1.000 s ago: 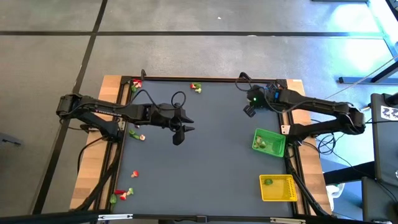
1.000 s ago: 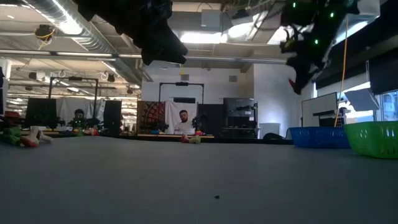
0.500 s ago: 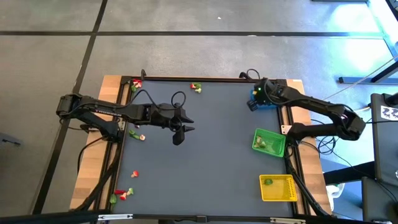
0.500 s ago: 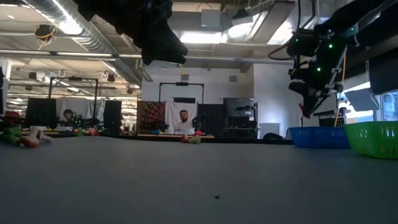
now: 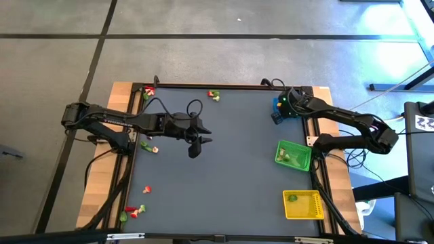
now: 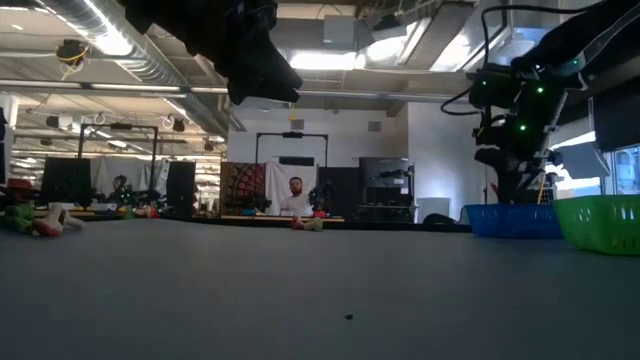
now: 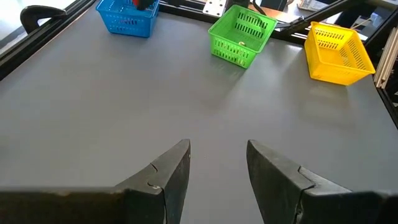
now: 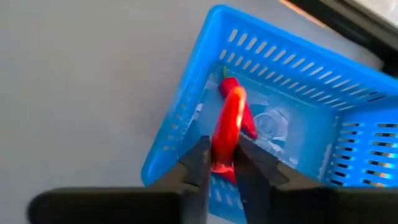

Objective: Sort produce into baskets
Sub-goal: Put the red chili pepper into the blue basket, then put the green mushroom into the green basket

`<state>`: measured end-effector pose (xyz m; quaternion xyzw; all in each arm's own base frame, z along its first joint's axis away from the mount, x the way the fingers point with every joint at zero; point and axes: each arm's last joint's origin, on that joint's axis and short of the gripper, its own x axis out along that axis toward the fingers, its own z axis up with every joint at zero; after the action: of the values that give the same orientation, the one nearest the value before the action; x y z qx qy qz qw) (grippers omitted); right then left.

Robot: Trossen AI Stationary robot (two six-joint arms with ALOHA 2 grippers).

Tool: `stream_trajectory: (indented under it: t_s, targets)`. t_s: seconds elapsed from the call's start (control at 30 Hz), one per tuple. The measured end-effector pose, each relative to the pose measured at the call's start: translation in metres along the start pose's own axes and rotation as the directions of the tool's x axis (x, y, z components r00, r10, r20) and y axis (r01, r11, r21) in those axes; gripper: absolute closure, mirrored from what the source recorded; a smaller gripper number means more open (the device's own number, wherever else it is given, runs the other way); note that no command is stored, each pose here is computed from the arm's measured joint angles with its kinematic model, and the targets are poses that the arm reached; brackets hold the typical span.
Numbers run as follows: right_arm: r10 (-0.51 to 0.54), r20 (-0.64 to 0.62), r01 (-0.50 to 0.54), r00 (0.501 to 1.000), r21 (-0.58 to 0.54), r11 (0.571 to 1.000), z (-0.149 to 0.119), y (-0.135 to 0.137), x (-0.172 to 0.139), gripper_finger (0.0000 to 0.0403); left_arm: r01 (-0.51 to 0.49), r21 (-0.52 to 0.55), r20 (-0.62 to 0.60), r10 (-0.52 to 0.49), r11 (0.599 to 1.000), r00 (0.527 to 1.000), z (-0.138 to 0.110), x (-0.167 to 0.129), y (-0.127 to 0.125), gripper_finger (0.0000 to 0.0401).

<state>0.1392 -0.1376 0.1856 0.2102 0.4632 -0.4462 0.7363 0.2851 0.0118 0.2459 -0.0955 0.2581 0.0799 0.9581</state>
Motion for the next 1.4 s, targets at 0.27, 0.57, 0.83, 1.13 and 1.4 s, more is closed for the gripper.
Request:
stream_trajectory:
  t_s: [0.27, 0.57, 0.83, 1.13, 1.4]
  targets:
    - [0.008, 0.045, -0.009, 0.999, 0.010, 1.000, 0.009, 0.001, -0.005, 0.0257, 0.000, 0.000, 0.001, 0.000, 1.000, 1.000, 0.000, 0.000, 0.000, 0.0246]
    - [0.351, 0.234, -0.338, 0.907, -0.094, 0.936, 0.039, 0.034, -0.033, 0.0249, 0.001, 0.002, 0.003, -0.001, 1.000, 1.000, 0.000, 0.000, 0.000, 0.0246]
    - [0.547, 0.404, -0.470, 0.733, -0.281, 0.837, 0.044, 0.086, -0.050, 0.0248, -0.099, -0.003, 0.024, 0.099, 0.995, 0.995, 0.001, 0.000, 0.005, 0.0246]
    - [0.608, 0.346, -0.497, 0.714, -0.360, 0.789, 0.034, 0.124, -0.036, 0.0248, -0.158, -0.054, 0.021, 0.159, 0.986, 0.987, 0.004, 0.000, 0.023, 0.0246]
    - [0.626, 0.275, -0.519, 0.730, -0.372, 0.769, 0.024, 0.147, -0.018, 0.0248, -0.210, -0.066, -0.044, 0.207, 0.976, 0.977, -0.004, 0.015, 0.044, 0.0240]
